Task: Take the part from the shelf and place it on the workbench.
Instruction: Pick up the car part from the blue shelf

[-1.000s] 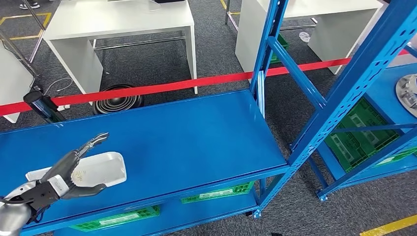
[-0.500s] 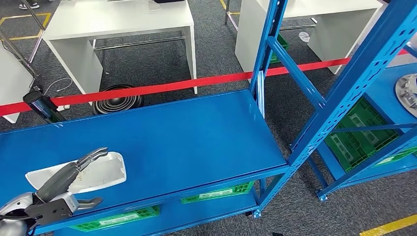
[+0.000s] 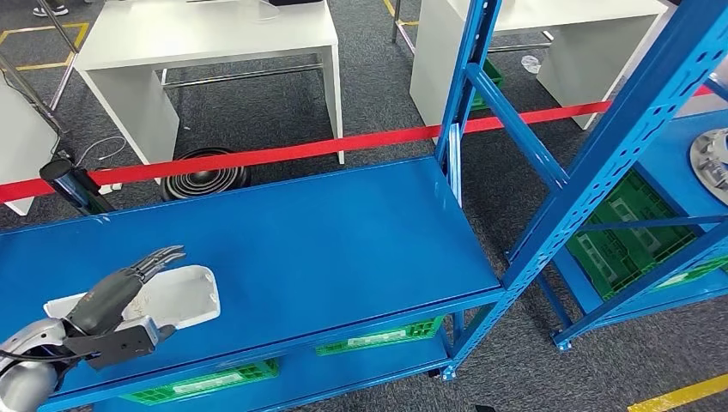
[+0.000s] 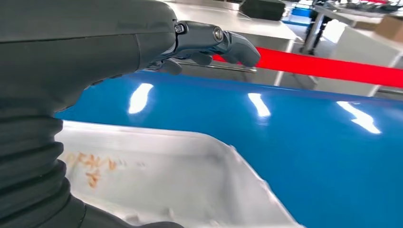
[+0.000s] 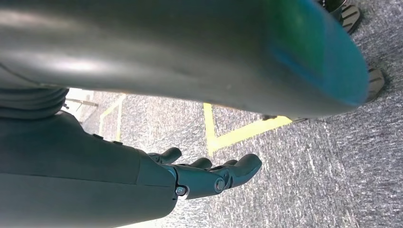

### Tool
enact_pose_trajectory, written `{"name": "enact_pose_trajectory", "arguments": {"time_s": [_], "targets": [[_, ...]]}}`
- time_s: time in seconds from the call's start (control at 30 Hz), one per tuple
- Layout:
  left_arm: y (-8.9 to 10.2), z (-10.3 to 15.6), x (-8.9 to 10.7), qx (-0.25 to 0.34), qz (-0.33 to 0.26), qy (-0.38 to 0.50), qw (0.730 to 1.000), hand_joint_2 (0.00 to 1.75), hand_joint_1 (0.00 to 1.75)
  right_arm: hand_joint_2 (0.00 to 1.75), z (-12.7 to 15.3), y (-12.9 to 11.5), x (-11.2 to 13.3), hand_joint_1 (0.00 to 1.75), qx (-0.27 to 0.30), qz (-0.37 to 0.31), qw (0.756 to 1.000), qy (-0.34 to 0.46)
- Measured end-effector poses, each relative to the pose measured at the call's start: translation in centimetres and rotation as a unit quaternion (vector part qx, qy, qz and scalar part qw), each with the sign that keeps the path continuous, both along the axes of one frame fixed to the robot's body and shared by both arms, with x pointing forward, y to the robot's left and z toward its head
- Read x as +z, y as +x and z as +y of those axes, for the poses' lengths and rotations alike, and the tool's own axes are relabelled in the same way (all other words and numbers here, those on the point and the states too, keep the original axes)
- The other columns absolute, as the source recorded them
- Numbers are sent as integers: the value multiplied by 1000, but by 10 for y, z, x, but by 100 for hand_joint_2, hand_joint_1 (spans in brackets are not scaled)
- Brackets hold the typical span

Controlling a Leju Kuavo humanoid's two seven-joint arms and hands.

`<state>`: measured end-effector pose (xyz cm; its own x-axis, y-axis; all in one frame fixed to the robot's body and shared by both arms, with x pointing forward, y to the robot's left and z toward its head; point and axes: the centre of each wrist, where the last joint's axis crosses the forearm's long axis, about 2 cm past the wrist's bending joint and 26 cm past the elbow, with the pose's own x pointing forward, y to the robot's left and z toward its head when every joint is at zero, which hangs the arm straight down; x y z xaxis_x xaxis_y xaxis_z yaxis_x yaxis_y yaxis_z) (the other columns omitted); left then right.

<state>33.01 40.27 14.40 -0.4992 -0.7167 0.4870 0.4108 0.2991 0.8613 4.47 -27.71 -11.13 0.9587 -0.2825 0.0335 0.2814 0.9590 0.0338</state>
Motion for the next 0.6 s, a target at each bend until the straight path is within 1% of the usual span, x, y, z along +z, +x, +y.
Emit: {"name": "enact_pose_trajectory", "arguments": {"time_s": [0.27, 0.6], "targets": [[7, 5, -6, 16, 9, 20, 1000, 175, 0, 0, 0, 0, 0, 0, 2, 1, 1000, 0], [7, 5, -10, 17, 17, 25, 999, 175, 0, 0, 0, 0, 0, 0, 1, 1, 1000, 0]]}}
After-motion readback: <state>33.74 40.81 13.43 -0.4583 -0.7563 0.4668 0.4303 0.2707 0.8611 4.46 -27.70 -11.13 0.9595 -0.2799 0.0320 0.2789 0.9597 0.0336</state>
